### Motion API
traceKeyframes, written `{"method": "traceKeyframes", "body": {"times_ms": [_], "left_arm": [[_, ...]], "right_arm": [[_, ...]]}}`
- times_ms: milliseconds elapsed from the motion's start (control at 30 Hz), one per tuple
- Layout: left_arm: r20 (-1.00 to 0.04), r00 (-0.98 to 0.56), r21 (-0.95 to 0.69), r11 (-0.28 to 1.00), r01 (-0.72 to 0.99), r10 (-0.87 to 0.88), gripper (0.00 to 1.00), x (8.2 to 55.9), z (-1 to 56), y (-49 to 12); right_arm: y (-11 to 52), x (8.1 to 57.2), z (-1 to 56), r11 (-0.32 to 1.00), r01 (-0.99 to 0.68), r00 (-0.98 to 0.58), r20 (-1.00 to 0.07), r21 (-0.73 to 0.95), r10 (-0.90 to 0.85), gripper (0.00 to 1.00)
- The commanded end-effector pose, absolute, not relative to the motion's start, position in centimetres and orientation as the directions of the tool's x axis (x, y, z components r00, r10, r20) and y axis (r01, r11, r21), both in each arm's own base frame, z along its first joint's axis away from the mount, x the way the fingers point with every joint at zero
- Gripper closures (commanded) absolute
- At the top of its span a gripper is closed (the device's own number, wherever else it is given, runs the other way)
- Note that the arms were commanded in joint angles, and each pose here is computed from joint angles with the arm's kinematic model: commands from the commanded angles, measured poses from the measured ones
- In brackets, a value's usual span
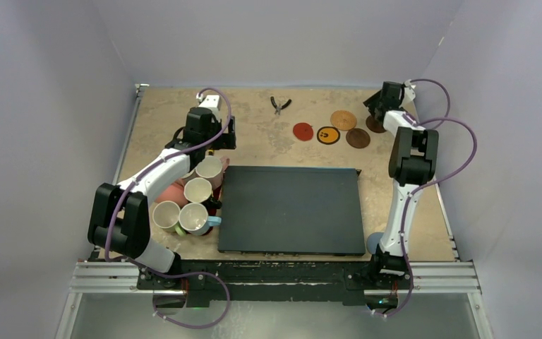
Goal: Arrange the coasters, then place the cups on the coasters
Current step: Move the coaster to the center of the board.
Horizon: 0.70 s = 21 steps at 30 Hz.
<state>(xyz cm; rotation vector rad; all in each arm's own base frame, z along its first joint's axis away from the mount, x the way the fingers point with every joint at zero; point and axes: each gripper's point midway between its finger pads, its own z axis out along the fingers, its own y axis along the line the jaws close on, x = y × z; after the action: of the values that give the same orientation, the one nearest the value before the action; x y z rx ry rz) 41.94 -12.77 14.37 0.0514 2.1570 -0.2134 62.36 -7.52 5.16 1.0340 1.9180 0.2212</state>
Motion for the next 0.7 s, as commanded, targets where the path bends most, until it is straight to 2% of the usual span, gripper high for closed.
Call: {"method": "traceKeyframes", "body": {"times_ms": [0, 667], "left_arm": [[-0.857, -0.515, -0.115, 0.984, 0.134, -0.03, 0.06, 42.8, 16.0, -12.9], [-0.854, -0.52, -0.109, 0.986, 0.13, -0.026, 0.05, 42.8, 15.8, -12.8]], "right_arm": [[-6.1, 61.7, 1.4, 0.615, 0.626, -0.303, -0.577, 0.48, 0.758, 0.37], [0.3, 66.2, 0.2, 0.654, 0.532, -0.368, -0.548, 0.539, 0.751, 0.37]]}}
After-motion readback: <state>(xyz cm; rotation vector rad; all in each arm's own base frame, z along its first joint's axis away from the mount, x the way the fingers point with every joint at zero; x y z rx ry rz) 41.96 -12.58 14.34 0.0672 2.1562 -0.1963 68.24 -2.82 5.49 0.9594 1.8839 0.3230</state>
